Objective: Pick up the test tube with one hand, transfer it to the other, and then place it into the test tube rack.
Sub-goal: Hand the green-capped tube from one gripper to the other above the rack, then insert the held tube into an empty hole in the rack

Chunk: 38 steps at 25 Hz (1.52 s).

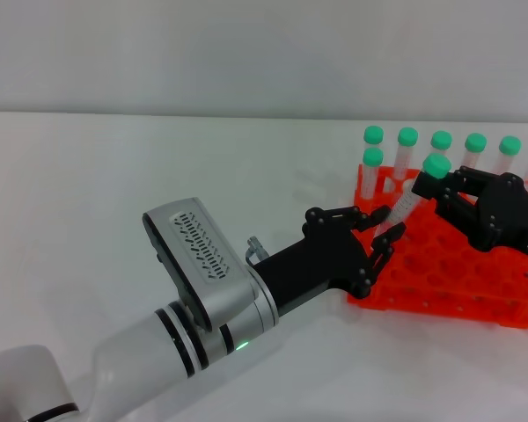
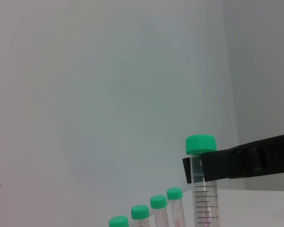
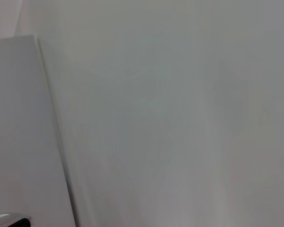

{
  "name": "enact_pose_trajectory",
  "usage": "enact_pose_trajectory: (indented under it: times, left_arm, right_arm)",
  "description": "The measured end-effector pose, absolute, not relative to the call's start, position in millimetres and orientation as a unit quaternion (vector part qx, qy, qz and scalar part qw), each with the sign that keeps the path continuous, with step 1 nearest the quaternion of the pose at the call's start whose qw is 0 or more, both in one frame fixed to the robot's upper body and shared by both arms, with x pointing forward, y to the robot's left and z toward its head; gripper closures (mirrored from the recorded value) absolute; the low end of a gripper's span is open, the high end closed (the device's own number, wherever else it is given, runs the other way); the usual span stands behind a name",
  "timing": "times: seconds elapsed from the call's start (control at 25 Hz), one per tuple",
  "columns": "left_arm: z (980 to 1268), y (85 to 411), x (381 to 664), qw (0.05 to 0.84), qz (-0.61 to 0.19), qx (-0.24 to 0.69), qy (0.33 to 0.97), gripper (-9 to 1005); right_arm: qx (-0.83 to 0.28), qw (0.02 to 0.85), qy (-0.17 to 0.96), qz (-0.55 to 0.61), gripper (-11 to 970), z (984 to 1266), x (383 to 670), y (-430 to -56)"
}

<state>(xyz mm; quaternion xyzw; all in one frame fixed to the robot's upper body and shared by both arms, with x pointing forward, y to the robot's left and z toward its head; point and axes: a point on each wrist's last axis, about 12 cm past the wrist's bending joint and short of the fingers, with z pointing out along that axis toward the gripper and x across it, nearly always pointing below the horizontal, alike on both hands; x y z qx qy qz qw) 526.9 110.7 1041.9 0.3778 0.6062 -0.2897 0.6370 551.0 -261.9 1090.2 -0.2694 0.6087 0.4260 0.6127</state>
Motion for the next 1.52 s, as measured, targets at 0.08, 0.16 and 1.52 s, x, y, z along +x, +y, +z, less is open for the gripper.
enact_pose_trajectory:
  times: [0.08, 0.16, 1.52]
  left_arm:
    - [1042, 111, 527, 0.637, -0.290, 0.378, 0.606, 646]
    - [1042, 111, 527, 0.637, -0.290, 0.378, 0.606, 643]
    - [1010, 204, 496, 0.686, -0.171, 0.181, 0.684, 223]
  right_arm:
    - [-0.269, 0.613, 0.609, 0.426, 703, 1090, 551, -262]
    - [-0.269, 0.613, 0.609, 0.426, 738, 1090, 551, -262]
    - [-0.247, 0.667, 0.621, 0.331, 756, 1087, 578, -252]
